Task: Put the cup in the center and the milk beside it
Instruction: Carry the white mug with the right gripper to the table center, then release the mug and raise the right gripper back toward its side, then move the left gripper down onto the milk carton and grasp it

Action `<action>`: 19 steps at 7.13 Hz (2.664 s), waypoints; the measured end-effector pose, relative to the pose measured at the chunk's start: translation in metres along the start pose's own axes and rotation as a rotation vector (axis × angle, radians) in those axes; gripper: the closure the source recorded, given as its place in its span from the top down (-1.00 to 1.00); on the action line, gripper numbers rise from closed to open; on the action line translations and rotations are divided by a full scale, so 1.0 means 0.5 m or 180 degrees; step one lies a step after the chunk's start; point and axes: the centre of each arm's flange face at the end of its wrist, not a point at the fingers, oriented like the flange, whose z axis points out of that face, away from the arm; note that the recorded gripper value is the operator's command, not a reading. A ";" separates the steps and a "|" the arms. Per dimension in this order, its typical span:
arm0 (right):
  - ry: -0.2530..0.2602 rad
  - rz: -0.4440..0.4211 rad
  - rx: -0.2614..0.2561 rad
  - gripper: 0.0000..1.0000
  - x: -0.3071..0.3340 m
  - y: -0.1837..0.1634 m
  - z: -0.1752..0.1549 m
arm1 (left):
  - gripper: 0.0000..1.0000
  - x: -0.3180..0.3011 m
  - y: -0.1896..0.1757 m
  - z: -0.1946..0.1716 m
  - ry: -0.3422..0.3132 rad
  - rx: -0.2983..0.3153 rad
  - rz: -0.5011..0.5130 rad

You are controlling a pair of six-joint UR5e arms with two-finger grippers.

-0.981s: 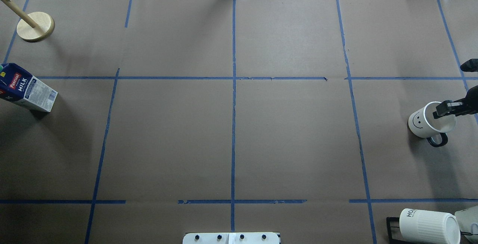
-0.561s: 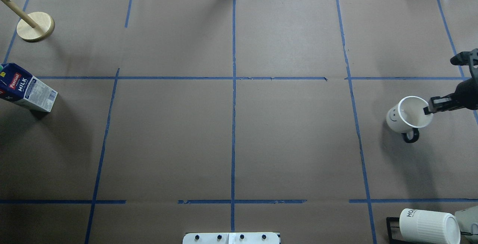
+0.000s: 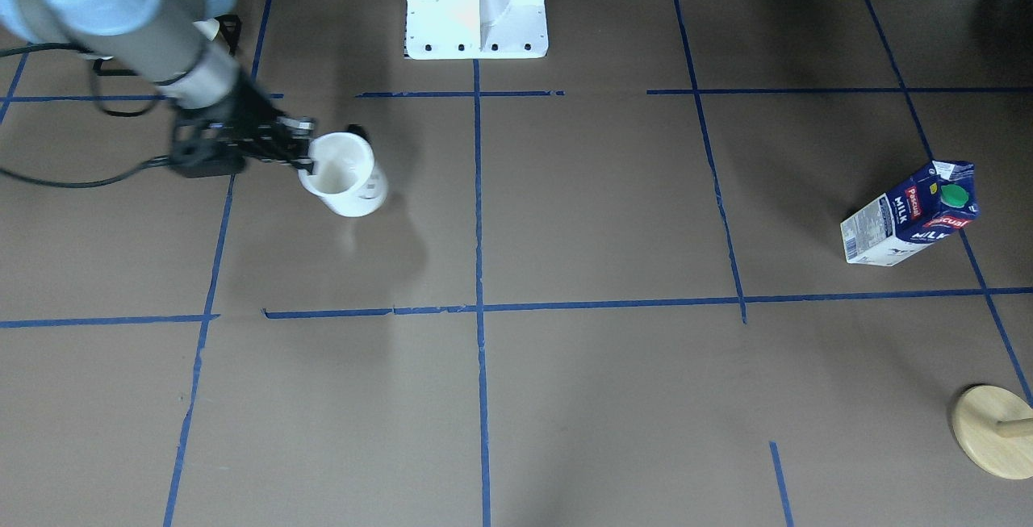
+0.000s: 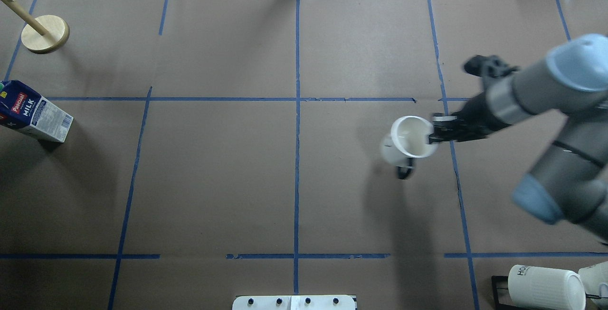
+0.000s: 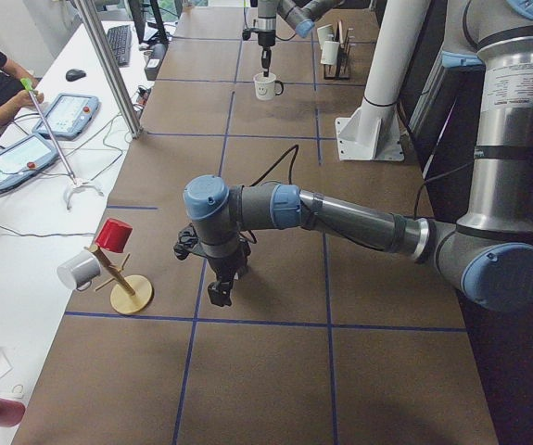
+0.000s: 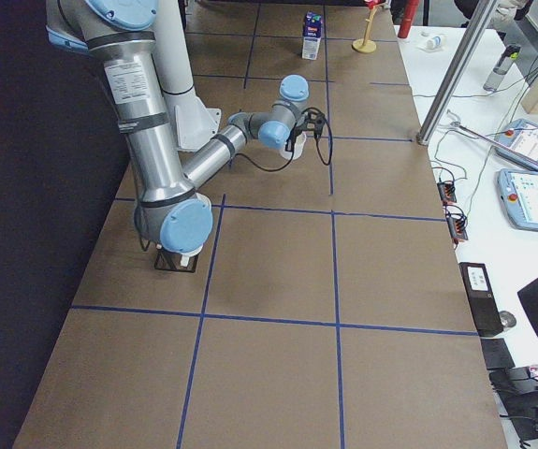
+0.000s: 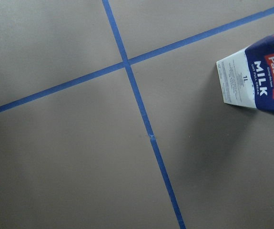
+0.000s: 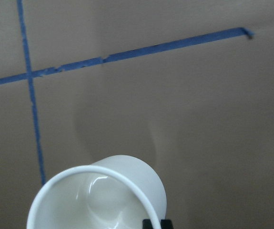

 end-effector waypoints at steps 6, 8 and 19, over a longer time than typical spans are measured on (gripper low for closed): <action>0.0152 0.0378 0.0312 0.99 -0.274 -0.036 0.209 | 1.00 0.002 0.017 0.005 0.0001 0.0011 0.0019; 0.0123 0.0368 0.0310 1.00 -0.281 -0.024 0.206 | 1.00 0.023 0.024 -0.009 0.0047 0.0081 0.0055; 0.0177 -0.0393 0.0023 1.00 0.495 -0.122 -0.295 | 1.00 0.354 -0.176 0.000 0.0190 0.0118 -0.0448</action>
